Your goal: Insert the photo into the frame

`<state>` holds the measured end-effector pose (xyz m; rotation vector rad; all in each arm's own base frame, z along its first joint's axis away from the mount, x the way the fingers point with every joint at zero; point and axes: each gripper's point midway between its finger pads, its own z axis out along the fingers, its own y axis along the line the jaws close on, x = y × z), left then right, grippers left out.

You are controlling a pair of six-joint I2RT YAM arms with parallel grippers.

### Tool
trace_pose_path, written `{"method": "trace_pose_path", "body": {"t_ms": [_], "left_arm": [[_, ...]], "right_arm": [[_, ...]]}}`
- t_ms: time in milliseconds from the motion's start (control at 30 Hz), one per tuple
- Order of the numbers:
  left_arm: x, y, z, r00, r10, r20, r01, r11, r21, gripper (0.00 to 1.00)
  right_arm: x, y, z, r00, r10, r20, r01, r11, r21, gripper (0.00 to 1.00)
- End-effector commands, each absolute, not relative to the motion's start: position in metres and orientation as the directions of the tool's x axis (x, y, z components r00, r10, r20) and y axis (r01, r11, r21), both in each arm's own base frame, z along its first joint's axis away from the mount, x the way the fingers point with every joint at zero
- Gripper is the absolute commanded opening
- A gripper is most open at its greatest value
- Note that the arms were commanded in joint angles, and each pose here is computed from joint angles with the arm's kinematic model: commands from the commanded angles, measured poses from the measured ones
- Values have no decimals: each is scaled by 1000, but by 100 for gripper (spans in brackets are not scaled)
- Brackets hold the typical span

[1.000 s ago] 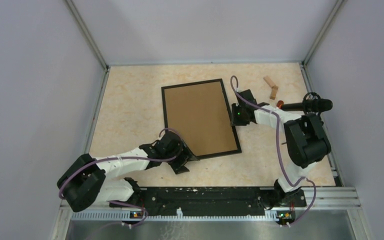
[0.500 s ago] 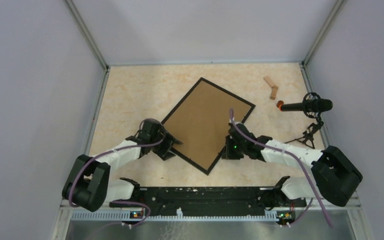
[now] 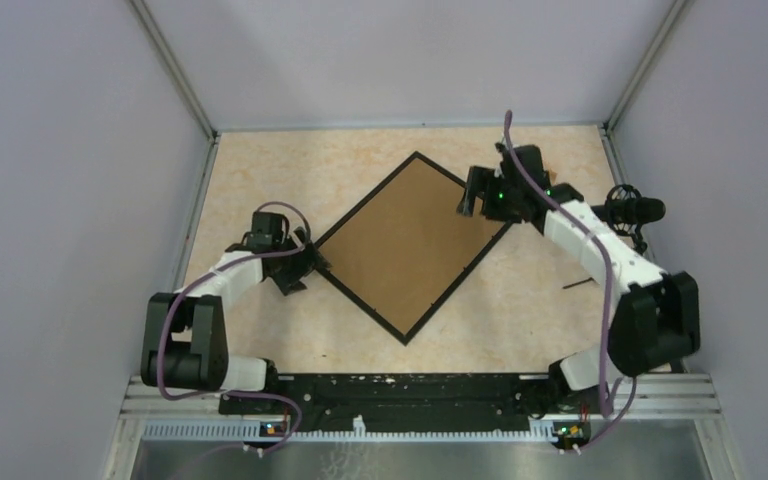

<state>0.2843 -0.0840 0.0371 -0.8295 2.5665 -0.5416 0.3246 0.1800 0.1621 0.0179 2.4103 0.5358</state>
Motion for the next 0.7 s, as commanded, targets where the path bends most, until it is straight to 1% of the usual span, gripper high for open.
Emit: {"method": "trace_pose_path", "body": {"t_ms": [0, 133, 200, 333, 400, 500, 667], "left_arm": [[250, -109, 34, -831, -539, -137, -415, 764, -494, 86], [221, -137, 33, -829, -554, -69, -433, 715, -549, 86], [213, -153, 32, -838, -542, -61, -414, 704, -577, 83], [210, -172, 26, -862, -503, -57, -376, 711, -594, 76], [213, -174, 20, -872, -487, -43, -377, 726, -575, 75], [220, -171, 14, -879, -475, -48, -377, 753, -539, 71], [238, -154, 7, -866, -487, -112, -389, 798, -460, 64]], "right_arm": [[385, 143, 136, -801, 60, -596, -103, 966, 236, 86], [439, 125, 107, -822, 88, -562, -56, 971, 234, 88], [464, 121, 99, -822, 85, -563, -56, 972, 229, 88], [490, 114, 72, -839, 40, -543, -67, 982, 175, 88], [494, 114, 60, -849, 31, -527, -74, 982, 176, 88], [486, 118, 45, -869, 20, -495, -89, 977, 195, 88], [449, 123, 33, -891, 51, -452, -72, 965, 251, 84]]}}
